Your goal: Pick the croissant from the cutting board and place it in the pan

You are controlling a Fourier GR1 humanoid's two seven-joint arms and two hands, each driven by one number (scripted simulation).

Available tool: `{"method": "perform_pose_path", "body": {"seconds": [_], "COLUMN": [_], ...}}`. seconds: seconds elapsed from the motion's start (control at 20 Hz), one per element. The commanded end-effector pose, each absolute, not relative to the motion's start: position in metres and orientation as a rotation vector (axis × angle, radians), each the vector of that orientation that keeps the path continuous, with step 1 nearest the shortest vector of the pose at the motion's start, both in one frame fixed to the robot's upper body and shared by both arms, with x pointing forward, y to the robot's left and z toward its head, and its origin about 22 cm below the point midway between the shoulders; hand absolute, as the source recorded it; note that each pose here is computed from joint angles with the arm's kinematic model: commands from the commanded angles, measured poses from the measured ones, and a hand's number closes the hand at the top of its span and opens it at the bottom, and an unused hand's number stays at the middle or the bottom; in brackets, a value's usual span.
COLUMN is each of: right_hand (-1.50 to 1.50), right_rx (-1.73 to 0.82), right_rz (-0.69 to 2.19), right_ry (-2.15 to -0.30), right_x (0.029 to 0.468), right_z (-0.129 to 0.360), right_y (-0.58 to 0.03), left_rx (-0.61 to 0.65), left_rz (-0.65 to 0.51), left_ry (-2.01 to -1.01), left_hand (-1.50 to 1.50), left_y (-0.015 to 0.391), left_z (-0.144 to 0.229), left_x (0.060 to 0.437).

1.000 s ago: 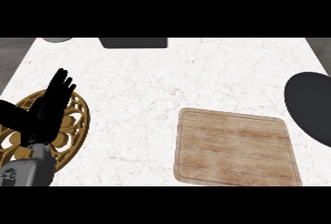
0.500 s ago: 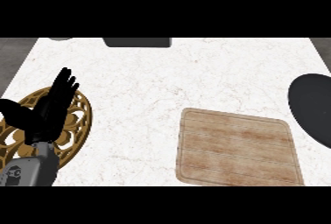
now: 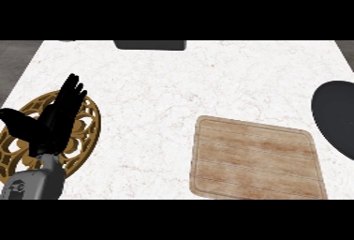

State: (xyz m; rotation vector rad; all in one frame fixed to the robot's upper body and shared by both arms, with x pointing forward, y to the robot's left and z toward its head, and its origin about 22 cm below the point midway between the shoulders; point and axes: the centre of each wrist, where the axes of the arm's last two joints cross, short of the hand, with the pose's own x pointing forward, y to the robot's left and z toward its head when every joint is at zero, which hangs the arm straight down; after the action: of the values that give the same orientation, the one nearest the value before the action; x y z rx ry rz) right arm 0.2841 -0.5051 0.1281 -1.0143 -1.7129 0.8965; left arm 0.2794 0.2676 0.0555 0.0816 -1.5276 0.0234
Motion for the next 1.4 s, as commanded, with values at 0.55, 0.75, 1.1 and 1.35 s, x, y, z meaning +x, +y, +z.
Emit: {"method": "perform_pose_path", "body": {"seconds": [0.55,0.75,1.1,1.35], "right_hand": [-1.50,-1.50,-1.50,-1.50], "right_rx": [-0.871,-0.801,-0.627,-0.496], "right_rz": [0.821,0.861,0.553,0.331], "right_ry": [-1.406,-1.435,-1.699,-1.711], "right_x": [0.306,0.295,0.286,0.255], "right_z": [0.060,0.042,0.081,0.084], "right_y": [-0.517,-0.519,-0.549,-0.574], "left_rx": [0.052,0.064,0.066,0.066], "left_rz": [0.015,0.020,0.014,0.023], "left_ry": [-1.536,-1.558,-1.541,-1.536], "left_hand": [0.00,0.00,0.00,0.00], "left_y": [0.251,0.255,0.261,0.256], "left_z": [0.053,0.069,0.060,0.067], "left_x": [0.287,0.287,0.283,0.282]}}
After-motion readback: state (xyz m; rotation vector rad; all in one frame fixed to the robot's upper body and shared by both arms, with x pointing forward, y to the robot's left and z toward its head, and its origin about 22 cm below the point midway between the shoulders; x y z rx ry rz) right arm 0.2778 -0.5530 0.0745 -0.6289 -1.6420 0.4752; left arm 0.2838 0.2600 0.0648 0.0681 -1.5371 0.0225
